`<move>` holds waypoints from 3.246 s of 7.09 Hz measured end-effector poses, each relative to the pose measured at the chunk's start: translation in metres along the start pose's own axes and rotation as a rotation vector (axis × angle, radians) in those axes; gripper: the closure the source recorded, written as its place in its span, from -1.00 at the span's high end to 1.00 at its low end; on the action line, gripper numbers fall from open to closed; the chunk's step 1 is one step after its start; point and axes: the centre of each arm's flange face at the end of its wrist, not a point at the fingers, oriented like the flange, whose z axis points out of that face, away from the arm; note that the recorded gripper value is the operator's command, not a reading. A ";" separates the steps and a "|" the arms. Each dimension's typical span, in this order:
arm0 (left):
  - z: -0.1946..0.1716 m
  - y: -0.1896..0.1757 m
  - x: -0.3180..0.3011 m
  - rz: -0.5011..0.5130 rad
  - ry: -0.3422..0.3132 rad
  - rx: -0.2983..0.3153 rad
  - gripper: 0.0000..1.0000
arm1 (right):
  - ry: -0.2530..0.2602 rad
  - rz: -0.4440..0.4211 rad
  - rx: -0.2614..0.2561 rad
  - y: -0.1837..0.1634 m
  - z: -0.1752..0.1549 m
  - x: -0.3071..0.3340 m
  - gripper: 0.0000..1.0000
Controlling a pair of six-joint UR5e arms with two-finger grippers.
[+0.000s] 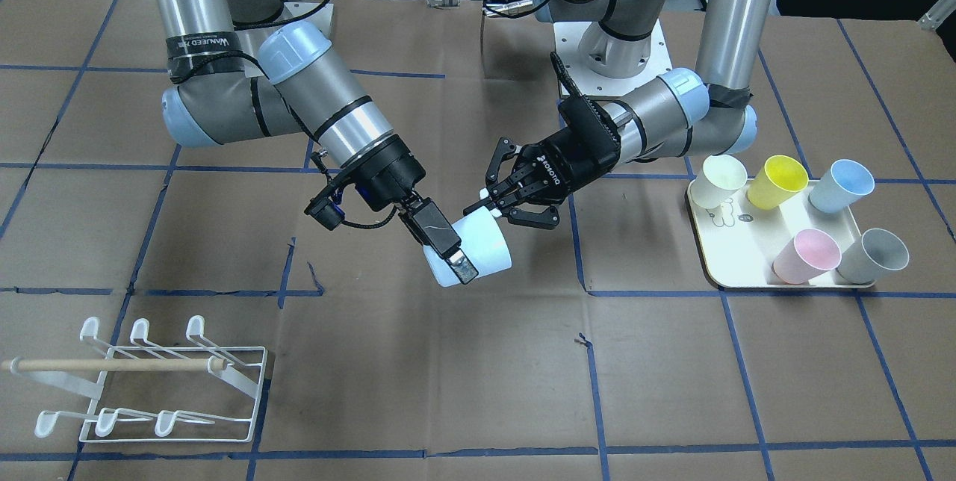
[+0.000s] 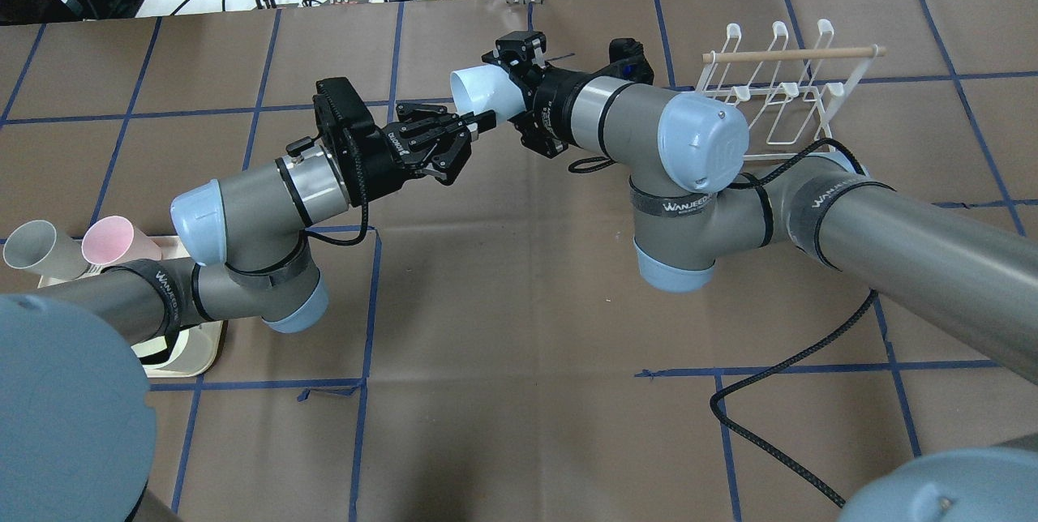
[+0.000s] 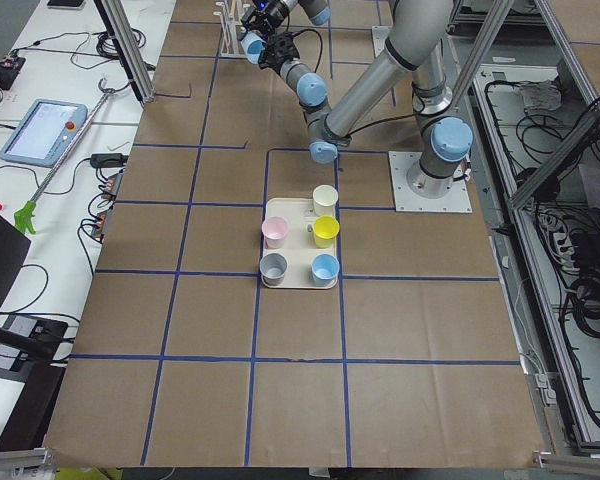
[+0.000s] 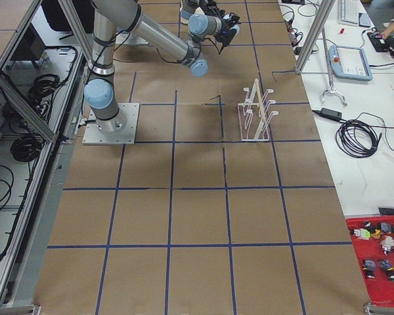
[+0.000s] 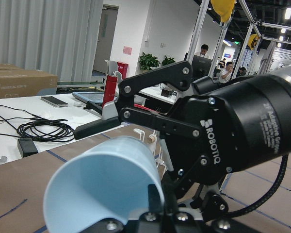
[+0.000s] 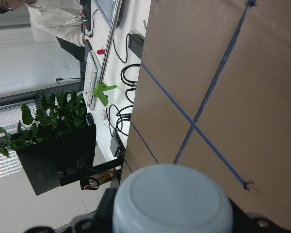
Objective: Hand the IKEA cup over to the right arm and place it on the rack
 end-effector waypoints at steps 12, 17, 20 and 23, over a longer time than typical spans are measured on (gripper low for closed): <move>-0.056 0.008 -0.043 -0.050 -0.212 0.035 0.98 | -0.039 -0.100 0.055 -0.036 -0.010 -0.019 -0.55; -0.057 -0.039 -0.130 -0.233 -0.662 -0.159 0.97 | 0.072 -0.928 0.355 -0.164 -0.065 -0.039 -0.71; -0.029 -0.125 -0.135 -0.417 -0.820 -0.471 0.99 | 0.308 -1.385 0.536 -0.215 -0.087 -0.052 -0.72; -0.042 -0.190 -0.116 -0.649 -0.857 -0.795 0.99 | 0.406 -1.495 0.563 -0.256 -0.059 -0.042 -0.71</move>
